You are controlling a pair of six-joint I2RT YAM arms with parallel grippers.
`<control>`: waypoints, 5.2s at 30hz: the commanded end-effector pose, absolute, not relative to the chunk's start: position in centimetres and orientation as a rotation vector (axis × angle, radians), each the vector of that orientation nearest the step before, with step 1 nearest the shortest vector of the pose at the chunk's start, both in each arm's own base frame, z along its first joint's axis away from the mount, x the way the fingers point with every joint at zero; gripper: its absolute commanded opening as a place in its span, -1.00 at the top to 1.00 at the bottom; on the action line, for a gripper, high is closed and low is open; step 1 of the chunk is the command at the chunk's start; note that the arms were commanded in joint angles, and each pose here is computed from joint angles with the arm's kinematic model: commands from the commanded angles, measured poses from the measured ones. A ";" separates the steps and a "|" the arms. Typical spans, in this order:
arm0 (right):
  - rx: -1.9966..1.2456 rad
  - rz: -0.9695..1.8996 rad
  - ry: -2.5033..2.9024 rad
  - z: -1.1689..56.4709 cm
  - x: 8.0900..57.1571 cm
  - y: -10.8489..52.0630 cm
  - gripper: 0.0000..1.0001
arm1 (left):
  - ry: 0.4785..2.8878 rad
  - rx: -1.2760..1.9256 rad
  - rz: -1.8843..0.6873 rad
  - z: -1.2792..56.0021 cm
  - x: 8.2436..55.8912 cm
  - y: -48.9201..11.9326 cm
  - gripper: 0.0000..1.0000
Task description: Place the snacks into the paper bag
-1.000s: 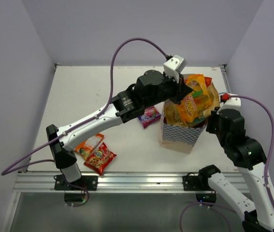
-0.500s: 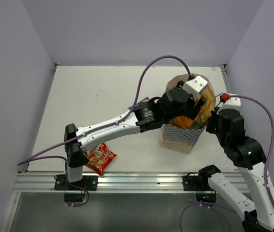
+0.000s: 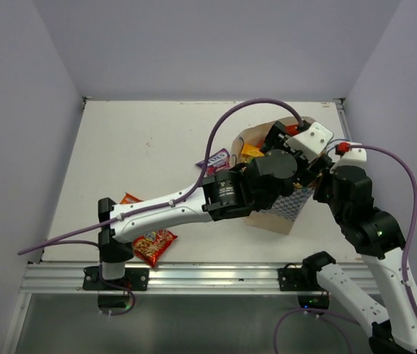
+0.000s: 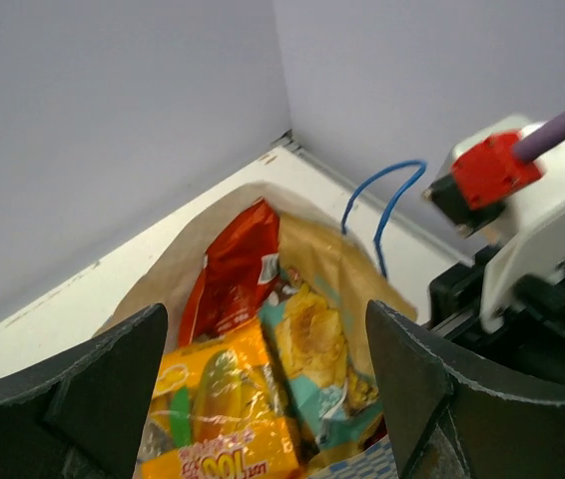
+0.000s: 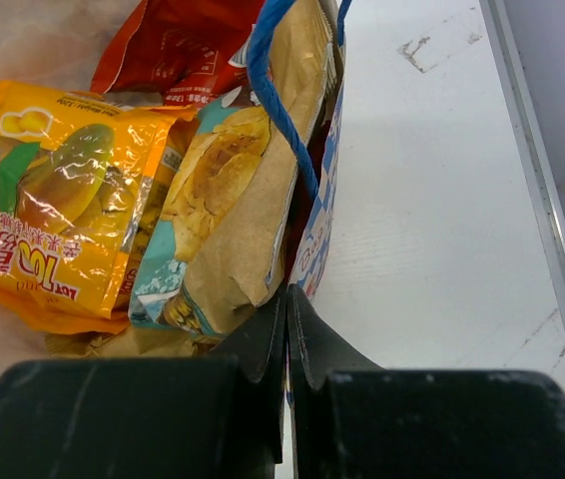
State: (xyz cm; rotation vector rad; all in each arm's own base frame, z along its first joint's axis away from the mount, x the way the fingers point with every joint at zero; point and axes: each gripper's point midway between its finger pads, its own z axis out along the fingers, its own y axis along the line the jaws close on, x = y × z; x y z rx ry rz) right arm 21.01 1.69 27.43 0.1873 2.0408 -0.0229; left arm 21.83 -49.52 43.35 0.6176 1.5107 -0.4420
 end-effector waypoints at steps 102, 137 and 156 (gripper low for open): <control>0.157 0.004 2.047 27.3 21.4 2.4 1.00 | 1.558 0.469 -0.821 49.0 28.0 -43.6 1.00; 0.150 0.014 2.050 27.3 21.4 2.6 1.00 | 1.676 0.159 -0.501 33.4 35.7 -25.7 -0.94; 0.148 0.013 2.040 27.3 21.2 2.5 1.00 | 2.059 0.013 -1.024 12.7 42.3 -28.1 -0.96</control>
